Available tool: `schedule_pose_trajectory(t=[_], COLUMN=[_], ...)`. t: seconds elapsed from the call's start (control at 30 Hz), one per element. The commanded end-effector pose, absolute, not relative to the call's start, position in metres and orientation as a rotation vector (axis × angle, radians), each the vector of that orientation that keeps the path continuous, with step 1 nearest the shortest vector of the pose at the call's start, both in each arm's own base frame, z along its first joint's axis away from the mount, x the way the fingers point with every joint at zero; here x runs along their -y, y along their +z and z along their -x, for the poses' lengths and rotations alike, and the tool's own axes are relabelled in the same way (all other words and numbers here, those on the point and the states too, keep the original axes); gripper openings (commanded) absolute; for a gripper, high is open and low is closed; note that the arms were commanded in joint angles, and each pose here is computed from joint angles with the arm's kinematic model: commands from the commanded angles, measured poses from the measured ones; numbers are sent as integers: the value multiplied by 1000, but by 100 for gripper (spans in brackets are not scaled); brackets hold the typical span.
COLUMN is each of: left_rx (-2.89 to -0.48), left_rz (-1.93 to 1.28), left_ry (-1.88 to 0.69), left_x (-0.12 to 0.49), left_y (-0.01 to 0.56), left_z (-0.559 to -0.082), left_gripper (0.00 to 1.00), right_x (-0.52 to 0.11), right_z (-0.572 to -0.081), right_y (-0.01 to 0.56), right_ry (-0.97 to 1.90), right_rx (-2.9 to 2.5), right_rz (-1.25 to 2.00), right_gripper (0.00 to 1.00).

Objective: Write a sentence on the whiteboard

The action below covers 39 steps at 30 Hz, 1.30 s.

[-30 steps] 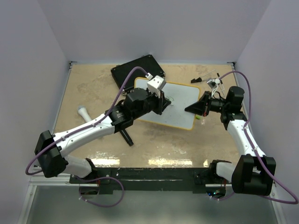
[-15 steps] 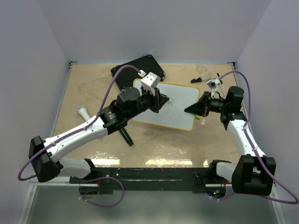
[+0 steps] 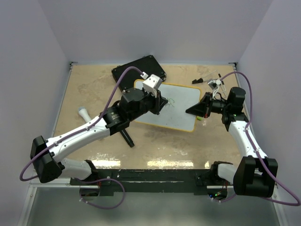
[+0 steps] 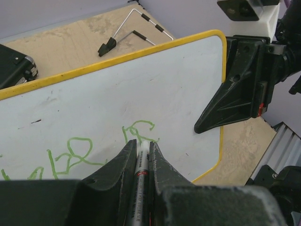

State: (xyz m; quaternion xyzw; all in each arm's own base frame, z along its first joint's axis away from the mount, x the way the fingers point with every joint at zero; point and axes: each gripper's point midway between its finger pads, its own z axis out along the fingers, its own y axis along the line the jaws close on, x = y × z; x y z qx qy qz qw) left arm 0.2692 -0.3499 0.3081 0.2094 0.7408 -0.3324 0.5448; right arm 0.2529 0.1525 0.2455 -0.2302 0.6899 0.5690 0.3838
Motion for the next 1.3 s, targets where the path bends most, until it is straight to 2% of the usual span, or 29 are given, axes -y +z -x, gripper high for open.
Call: schedule_pose_trajectory(t=[0.0, 1.27], left_rx=[-1730, -1707], left_rz=[-482, -488], left_ry=[-762, -797], left_x=[350, 368], left_y=[322, 329], left_z=[-278, -286], left_gripper=[0, 0], right_x=[-154, -154], right_z=[-247, -246], right_y=[274, 274], right_ry=[1427, 1429], right_rx=[-1662, -1660], right_rz=[708, 711], right_gripper=[0, 0])
